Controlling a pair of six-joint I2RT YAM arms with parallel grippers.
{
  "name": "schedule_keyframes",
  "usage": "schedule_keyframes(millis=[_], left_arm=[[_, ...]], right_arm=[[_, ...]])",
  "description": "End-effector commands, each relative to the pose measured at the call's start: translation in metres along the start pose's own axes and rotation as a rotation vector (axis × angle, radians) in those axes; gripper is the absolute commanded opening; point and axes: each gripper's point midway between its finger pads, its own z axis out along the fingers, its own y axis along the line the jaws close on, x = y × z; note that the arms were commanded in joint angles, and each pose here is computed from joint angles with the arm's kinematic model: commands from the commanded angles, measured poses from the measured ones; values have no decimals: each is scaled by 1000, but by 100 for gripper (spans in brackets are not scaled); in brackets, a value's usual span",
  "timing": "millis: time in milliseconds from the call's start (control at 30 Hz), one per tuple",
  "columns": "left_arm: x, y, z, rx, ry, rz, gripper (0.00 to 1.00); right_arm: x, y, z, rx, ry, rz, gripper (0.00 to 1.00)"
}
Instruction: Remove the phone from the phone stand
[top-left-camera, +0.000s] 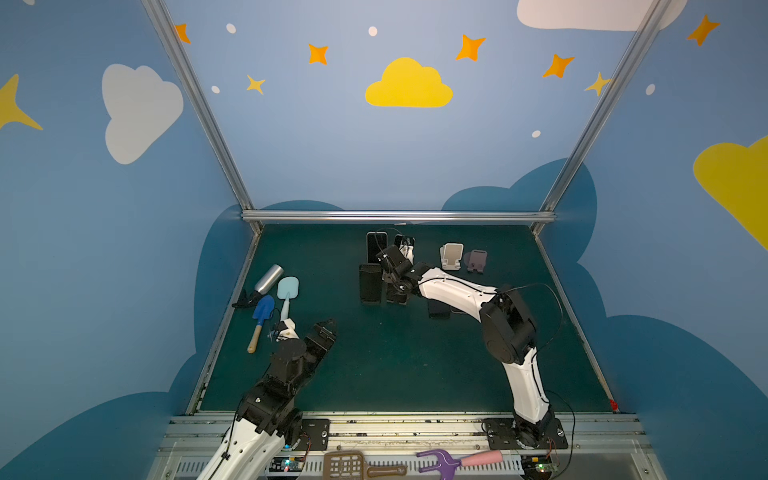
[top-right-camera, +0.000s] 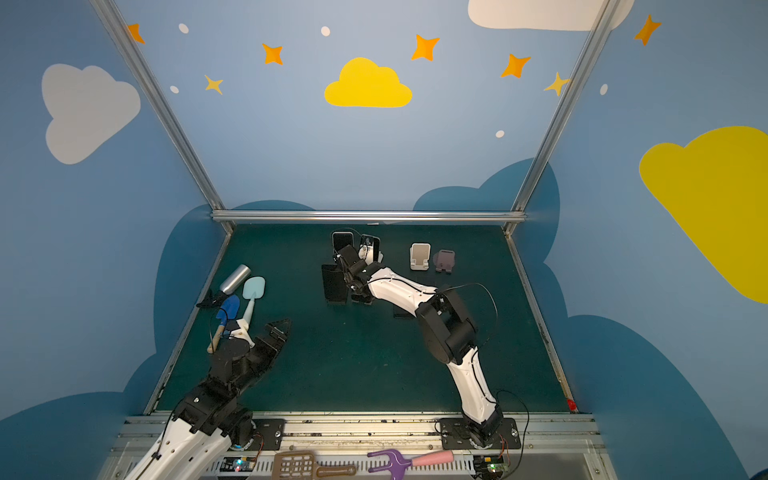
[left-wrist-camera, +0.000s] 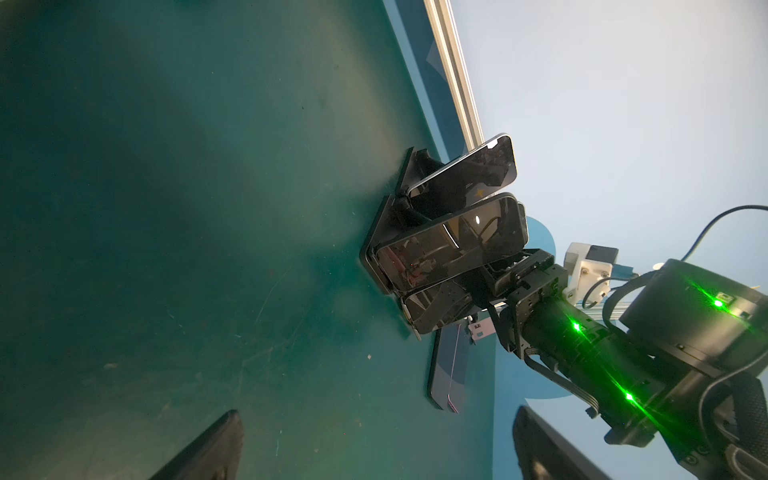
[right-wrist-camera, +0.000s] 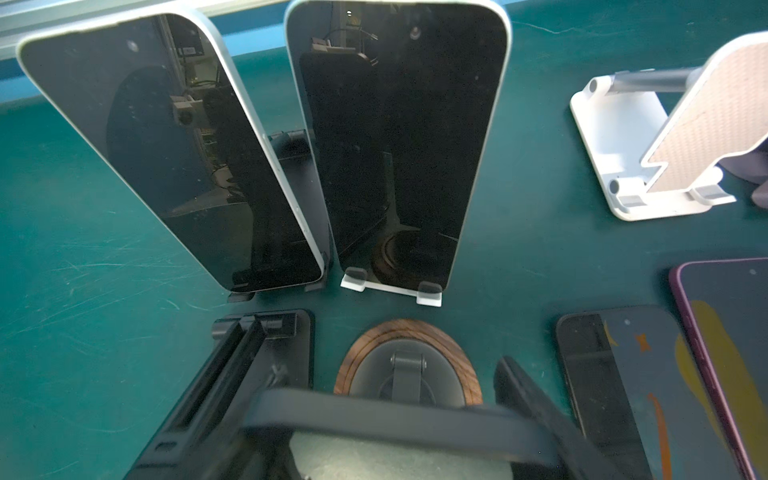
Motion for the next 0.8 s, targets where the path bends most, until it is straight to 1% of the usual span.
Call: schedule_keyframes(millis=[0, 167, 400, 767], left_arm=[[-4, -12, -3, 33, -11, 10, 100], [-5, -14, -4, 37, -11, 11, 100], [-4, -14, -4, 40, -9, 3, 100], [3, -9, 7, 22, 25, -15, 100]], right_arm=[[-7, 5, -5, -29, -21, 17, 67], [-12, 8, -11, -57, -33, 9, 64], [-16, 10, -22, -90, -55, -4, 63], [-20, 8, -34, -109, -74, -53, 61]])
